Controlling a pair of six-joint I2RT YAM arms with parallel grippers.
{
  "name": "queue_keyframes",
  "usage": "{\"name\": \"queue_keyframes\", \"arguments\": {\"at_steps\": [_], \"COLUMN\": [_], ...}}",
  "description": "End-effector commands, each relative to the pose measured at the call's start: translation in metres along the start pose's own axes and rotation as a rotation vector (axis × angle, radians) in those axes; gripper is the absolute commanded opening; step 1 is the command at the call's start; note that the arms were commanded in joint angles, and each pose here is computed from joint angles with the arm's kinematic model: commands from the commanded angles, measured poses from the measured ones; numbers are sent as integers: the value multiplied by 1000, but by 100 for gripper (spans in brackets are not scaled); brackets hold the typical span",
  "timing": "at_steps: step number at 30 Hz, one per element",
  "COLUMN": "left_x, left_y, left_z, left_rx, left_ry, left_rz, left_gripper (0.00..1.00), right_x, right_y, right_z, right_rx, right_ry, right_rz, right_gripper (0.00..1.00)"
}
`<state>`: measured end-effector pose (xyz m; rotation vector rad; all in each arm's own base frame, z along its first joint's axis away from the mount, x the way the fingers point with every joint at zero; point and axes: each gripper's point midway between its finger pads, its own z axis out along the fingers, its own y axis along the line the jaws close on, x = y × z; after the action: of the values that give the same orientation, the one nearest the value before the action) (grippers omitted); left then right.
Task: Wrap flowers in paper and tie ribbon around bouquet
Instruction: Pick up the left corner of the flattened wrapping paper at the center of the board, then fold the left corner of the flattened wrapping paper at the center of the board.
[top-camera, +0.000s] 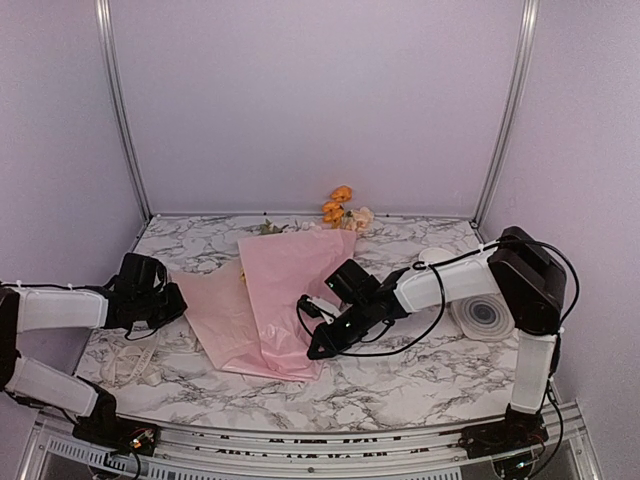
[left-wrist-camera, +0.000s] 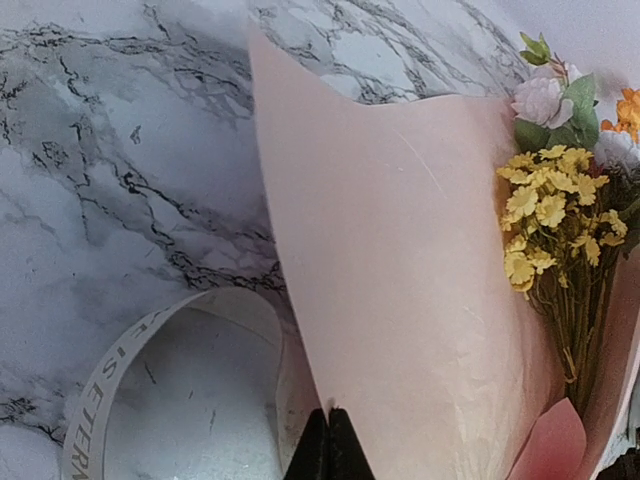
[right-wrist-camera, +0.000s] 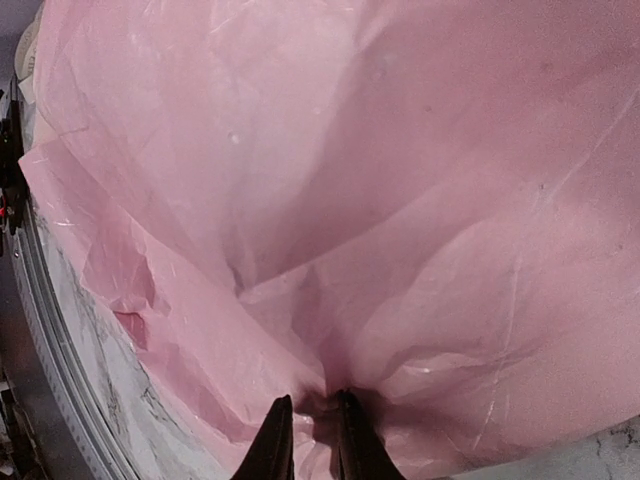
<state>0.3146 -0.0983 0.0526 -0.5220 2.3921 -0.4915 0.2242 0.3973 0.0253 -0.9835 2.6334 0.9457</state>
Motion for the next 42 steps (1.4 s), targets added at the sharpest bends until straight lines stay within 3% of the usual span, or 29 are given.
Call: {"name": "queue_keyframes", "arguments": {"at_steps": [1, 5, 16, 28, 35, 42], "left_x": [-19, -27, -19, 10, 37, 51], "left_y": [-18, -46, -193, -318, -316, -273], "left_z": [-12, -22, -68, -55, 17, 75], "left_rx": [74, 160, 487, 715, 637, 497], "left_ry": [-85, -108, -128, -32, 81, 159], "left_rz": [59, 122, 379, 511, 497, 408], "left_gripper": [0, 0, 0, 0, 0, 0], "right_x": [31, 32, 36, 39, 30, 9], "right_y": [-23, -24, -26, -28, -12, 24], "right_z": [12, 13, 20, 25, 18, -11], "right_rx": [84, 84, 73, 70, 2, -189], "right_ry": [95, 98, 115, 138, 102, -22], "right_rz": [53, 56, 70, 70, 59, 97], "right_gripper": [17, 16, 16, 16, 16, 14]}}
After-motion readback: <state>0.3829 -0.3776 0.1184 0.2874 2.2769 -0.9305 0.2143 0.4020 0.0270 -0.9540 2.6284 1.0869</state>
